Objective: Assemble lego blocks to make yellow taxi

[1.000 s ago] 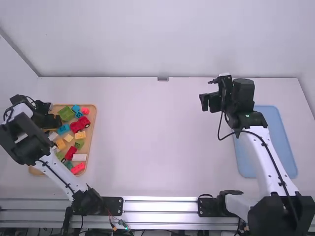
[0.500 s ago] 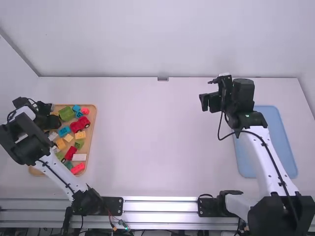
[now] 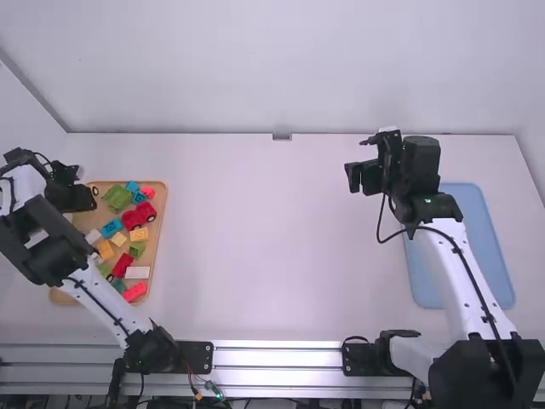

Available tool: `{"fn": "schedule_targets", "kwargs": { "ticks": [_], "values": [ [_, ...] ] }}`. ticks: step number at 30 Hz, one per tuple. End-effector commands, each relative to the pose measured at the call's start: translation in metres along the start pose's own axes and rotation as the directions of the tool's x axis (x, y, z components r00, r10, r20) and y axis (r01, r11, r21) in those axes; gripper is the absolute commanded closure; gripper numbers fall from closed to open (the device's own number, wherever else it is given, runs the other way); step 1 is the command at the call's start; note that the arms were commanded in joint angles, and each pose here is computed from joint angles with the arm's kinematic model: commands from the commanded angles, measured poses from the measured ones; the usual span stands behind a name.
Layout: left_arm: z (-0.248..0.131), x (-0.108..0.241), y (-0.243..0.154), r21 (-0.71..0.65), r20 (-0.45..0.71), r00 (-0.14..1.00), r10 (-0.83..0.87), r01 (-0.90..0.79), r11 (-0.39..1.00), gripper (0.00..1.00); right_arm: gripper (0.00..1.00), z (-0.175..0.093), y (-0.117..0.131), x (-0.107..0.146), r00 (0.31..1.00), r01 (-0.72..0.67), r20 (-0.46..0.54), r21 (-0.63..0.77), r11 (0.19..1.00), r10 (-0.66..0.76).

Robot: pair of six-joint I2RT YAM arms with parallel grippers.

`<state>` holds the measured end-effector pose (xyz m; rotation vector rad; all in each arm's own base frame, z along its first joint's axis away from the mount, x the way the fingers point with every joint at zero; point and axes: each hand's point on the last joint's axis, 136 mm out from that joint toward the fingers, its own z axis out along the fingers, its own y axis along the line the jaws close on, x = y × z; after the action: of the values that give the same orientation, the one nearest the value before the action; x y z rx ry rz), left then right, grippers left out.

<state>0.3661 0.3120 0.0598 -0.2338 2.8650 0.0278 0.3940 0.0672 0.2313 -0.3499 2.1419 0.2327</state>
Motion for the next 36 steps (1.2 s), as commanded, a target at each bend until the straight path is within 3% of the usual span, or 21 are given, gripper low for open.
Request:
{"fn": "schedule_targets", "kwargs": {
  "ticks": [1,2,9,12,13,15,17,22,24,28,32,36],
  "values": [
    [-0.038,-0.021,-0.029,0.019,0.075,0.994,0.074,-0.076,0.997,0.78,0.01,-0.003,0.001,-0.014,1.0,0.005,0.026,-0.006,1.0,-0.005],
    [-0.042,-0.022,-0.036,0.025,0.08,0.992,0.096,-0.098,0.995,0.82,0.02,-0.003,0.002,-0.014,1.0,0.005,0.024,-0.006,1.0,-0.005],
    [-0.073,-0.036,-0.126,-0.001,0.171,0.934,0.313,-0.317,0.948,0.86,0.02,-0.003,0.003,-0.004,1.0,-0.005,-0.013,-0.011,1.0,0.005],
    [-0.081,-0.034,-0.207,0.0,0.232,0.83,0.507,-0.522,0.853,0.87,0.02,-0.003,0.003,-0.003,1.0,-0.006,-0.018,-0.012,1.0,0.006],
    [-0.081,-0.032,-0.215,0.001,0.234,0.815,0.531,-0.546,0.838,0.87,0.01,-0.003,0.003,-0.003,1.0,-0.007,-0.018,-0.012,1.0,0.007],
    [-0.078,-0.015,-0.281,0.034,0.243,0.687,0.685,-0.711,0.702,0.91,0.02,-0.003,0.003,-0.003,1.0,-0.006,-0.017,-0.012,1.0,0.006],
    [-0.073,-0.001,-0.32,0.057,0.241,0.598,0.765,-0.795,0.603,0.98,0.01,-0.003,0.003,-0.003,1.0,-0.006,-0.017,-0.012,1.0,0.006],
    [-0.061,0.057,-0.423,0.118,0.253,0.315,0.915,-0.949,0.294,0.98,0.02,-0.003,0.003,-0.003,1.0,-0.006,-0.017,-0.011,1.0,0.006],
    [-0.056,0.09,-0.461,0.122,0.26,0.171,0.951,-0.982,0.143,0.92,0.02,-0.003,0.003,-0.003,1.0,-0.006,-0.017,-0.012,1.0,0.006],
    [-0.045,0.135,-0.504,0.089,0.266,0.005,0.964,-0.996,-0.019,0.88,0.02,-0.003,0.003,-0.003,1.0,-0.007,-0.018,-0.012,1.0,0.007],
    [-0.035,0.167,-0.527,0.089,0.309,-0.075,0.948,-0.99,-0.107,0.87,0.02,-0.003,0.003,-0.003,1.0,-0.007,-0.02,-0.013,1.0,0.007],
    [-0.023,0.173,-0.532,0.114,0.333,-0.056,0.941,-0.988,-0.099,0.89,0.02,-0.003,0.005,-0.003,1.0,-0.007,-0.019,-0.025,1.0,0.007]
  ]
}}
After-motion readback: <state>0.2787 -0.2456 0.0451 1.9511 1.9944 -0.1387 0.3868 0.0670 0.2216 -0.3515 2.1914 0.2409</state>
